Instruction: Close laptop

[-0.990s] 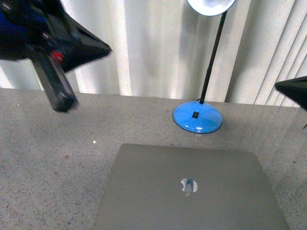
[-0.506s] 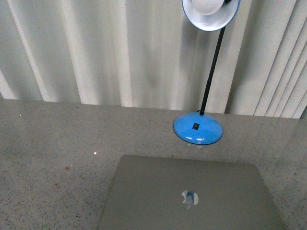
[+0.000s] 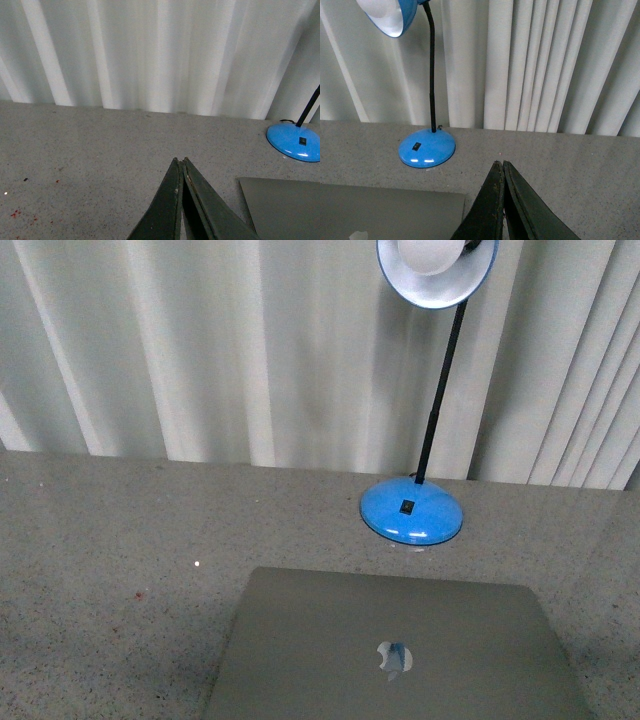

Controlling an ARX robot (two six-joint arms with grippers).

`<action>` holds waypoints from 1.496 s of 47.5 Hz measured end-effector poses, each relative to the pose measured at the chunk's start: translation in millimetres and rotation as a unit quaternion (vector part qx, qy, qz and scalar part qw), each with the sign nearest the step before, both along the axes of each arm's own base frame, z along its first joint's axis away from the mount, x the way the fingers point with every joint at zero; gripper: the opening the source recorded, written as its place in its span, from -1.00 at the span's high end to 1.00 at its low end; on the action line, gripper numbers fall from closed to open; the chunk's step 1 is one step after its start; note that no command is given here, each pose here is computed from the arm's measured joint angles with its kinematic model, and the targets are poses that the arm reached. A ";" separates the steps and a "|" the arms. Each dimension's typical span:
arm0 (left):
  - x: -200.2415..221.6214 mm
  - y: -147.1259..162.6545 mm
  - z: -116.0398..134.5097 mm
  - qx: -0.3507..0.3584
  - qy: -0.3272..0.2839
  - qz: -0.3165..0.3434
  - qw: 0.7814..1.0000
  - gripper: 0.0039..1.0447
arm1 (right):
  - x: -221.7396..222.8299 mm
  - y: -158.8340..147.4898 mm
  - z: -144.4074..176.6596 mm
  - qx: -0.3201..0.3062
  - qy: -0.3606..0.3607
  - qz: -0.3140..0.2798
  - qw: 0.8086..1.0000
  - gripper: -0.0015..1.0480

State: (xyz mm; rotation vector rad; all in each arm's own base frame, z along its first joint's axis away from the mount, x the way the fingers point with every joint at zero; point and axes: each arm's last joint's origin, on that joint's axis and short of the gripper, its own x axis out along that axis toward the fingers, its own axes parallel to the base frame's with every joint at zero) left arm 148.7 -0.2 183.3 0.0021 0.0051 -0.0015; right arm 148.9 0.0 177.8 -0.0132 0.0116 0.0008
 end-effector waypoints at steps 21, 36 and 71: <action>-19.8 0.0 -8.7 -0.001 -0.015 0.000 1.000 0.94 | -20.3 0.0 -10.8 0.001 -0.006 0.000 1.000 0.94; -32.4 0.1 -7.0 -0.001 -0.018 0.000 1.000 0.94 | -32.4 0.0 -8.9 0.001 -0.010 0.000 1.000 0.94; -52.6 0.1 -10.4 -0.002 -0.016 0.000 1.000 0.94 | -51.3 0.0 -12.3 0.001 -0.007 0.000 1.000 0.94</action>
